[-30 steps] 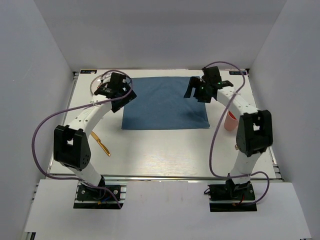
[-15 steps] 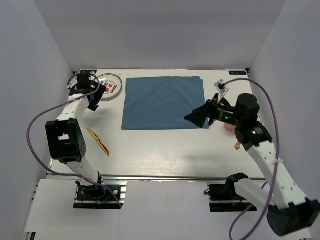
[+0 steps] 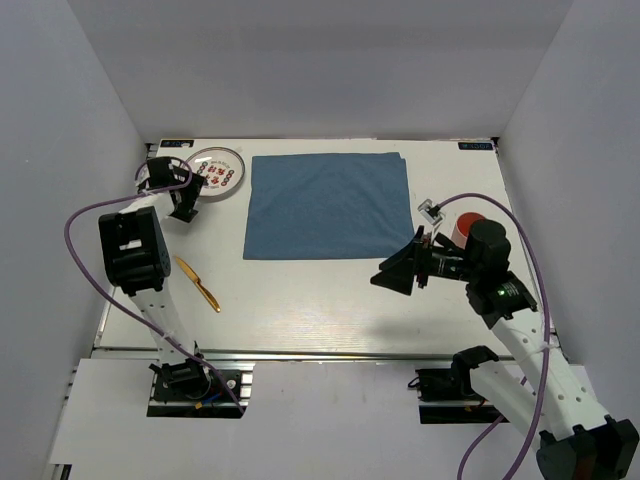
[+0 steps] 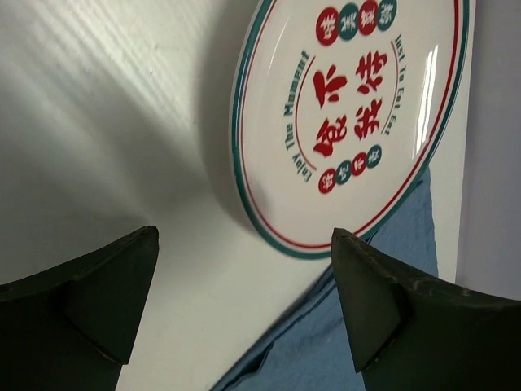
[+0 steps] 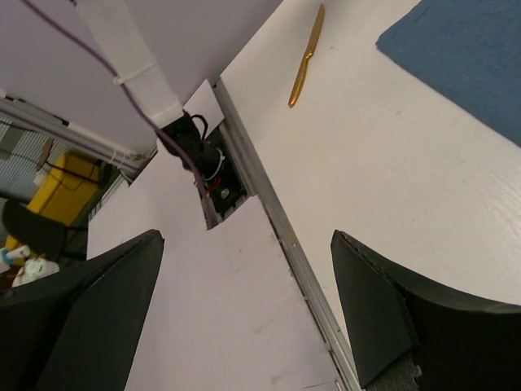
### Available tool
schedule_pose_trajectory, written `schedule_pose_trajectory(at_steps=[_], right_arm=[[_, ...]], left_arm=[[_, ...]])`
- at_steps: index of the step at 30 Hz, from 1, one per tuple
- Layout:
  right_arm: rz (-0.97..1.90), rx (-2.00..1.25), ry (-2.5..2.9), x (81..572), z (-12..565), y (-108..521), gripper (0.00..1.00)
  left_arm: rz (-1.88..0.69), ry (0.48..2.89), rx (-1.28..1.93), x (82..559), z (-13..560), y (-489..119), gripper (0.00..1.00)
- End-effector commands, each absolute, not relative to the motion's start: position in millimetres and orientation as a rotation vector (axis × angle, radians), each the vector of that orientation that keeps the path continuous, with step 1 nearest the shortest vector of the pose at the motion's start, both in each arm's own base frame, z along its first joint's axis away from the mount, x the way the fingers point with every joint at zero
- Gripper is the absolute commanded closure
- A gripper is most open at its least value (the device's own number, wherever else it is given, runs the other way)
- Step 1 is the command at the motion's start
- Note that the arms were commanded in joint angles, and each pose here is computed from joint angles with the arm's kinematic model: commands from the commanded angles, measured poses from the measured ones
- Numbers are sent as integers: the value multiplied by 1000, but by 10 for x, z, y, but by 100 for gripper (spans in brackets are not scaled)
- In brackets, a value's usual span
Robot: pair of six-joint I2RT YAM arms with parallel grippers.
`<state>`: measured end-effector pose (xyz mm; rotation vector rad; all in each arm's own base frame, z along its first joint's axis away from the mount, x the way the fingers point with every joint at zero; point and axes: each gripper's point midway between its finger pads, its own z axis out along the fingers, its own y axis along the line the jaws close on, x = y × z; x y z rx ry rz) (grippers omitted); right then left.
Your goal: Set the dinner table for one person
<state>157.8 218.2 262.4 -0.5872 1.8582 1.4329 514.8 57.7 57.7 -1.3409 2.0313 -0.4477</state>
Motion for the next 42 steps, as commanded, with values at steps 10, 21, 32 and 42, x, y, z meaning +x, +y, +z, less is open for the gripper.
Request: schedule_pose_trajectory(at_steps=[10, 21, 32, 42], right_arm=[[1465, -684, 1781, 1399, 2765, 2194, 11], [1397, -638, 1788, 1418, 2852, 2137, 11], [1387, -589, 1809, 1471, 2627, 2133, 11], [1311, -390, 1899, 1724, 2445, 2071, 11]], left_arm=[[-497, 2011, -1278, 5573, 336, 732, 41], [-562, 1919, -1287, 5480, 785, 766, 100], [-831, 1562, -815, 5268, 2815, 207, 100], [-1268, 1982, -395, 5032, 2152, -1688, 100]])
